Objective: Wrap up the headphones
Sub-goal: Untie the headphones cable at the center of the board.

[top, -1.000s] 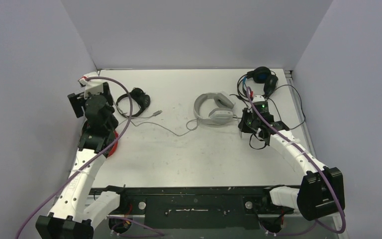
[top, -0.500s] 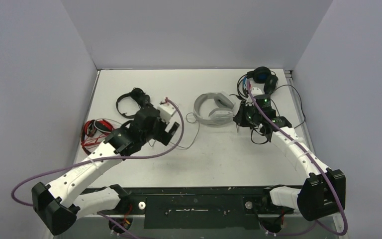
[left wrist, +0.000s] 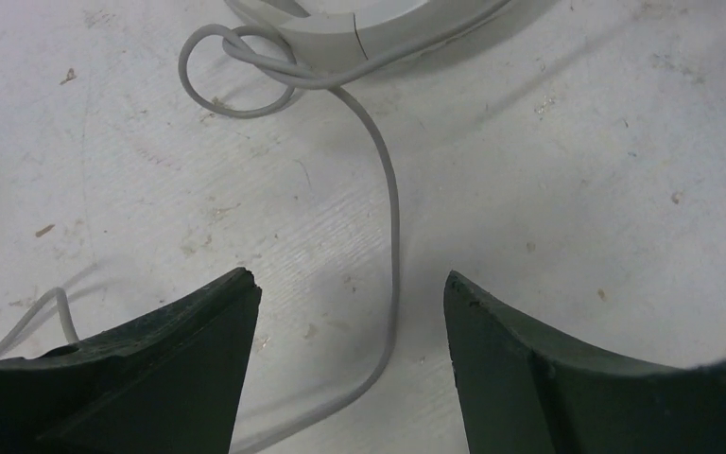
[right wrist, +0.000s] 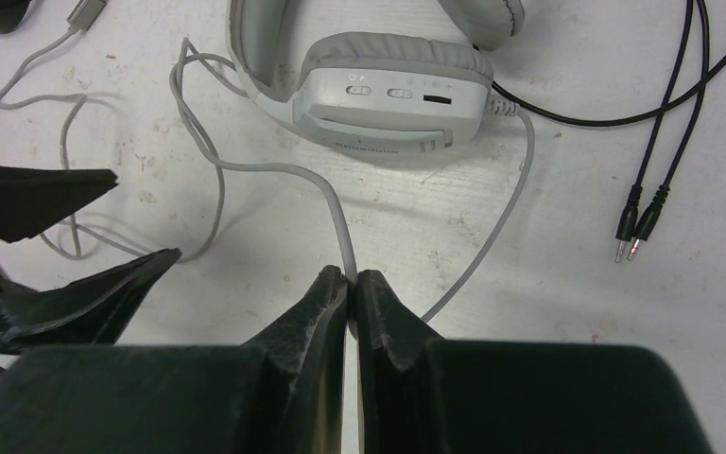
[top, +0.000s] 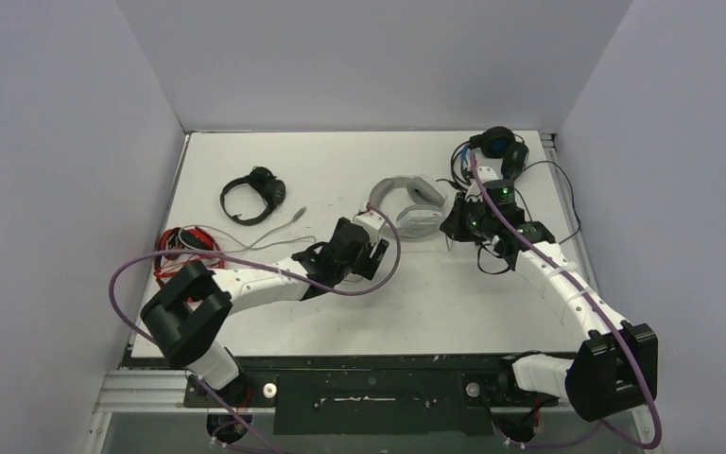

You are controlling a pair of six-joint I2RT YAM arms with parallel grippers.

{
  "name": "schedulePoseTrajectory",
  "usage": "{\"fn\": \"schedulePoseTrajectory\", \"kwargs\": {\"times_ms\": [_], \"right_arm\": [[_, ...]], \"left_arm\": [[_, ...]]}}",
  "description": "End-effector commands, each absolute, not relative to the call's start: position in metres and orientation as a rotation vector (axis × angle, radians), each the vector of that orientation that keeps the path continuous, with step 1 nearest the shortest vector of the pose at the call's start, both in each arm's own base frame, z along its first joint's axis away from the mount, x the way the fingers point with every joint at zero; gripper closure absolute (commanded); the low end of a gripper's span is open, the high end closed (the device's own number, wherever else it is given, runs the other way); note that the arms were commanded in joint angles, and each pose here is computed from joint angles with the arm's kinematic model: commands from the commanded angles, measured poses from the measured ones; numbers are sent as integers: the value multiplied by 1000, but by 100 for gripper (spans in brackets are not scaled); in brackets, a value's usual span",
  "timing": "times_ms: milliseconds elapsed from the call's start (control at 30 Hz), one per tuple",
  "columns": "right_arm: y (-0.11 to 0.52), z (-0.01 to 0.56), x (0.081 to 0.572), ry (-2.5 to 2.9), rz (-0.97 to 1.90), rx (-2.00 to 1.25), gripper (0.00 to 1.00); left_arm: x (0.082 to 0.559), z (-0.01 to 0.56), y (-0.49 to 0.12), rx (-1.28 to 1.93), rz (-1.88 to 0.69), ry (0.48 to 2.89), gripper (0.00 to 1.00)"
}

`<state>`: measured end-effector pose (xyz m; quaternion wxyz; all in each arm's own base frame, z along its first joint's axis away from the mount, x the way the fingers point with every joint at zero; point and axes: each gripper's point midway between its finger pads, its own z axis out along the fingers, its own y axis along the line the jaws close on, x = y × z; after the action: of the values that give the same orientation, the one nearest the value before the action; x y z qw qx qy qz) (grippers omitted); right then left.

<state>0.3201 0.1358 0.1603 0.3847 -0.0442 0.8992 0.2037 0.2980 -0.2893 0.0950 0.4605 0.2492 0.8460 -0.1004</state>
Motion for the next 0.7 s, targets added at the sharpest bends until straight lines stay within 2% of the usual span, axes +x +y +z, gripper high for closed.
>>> {"fn": "schedulePoseTrajectory", "kwargs": {"times_ms": [0, 233, 300, 333, 367, 400, 500, 667], "right_arm": [[140, 192, 326, 2193, 543, -121, 100], [140, 199, 327, 2172, 552, -106, 100], [139, 202, 327, 2166, 551, -100, 100], [136, 203, 328, 2163, 541, -81, 100], [131, 205, 329, 2159, 518, -54, 100], [122, 206, 331, 2153, 483, -8, 100], [81, 206, 338, 2131, 313, 199, 100], [34, 202, 335, 2081, 118, 422, 100]], "left_arm": [[333, 121, -323, 471, -306, 1960, 32], [345, 84, -333, 401, -299, 1984, 33], [348, 77, -336, 384, -311, 1972, 40], [350, 70, -333, 374, -280, 1978, 51], [354, 68, -328, 364, -235, 1978, 72], [357, 69, -316, 341, -161, 1977, 98], [357, 95, -262, 207, 67, 1941, 100], [341, 181, -140, -62, 303, 1851, 100]]}}
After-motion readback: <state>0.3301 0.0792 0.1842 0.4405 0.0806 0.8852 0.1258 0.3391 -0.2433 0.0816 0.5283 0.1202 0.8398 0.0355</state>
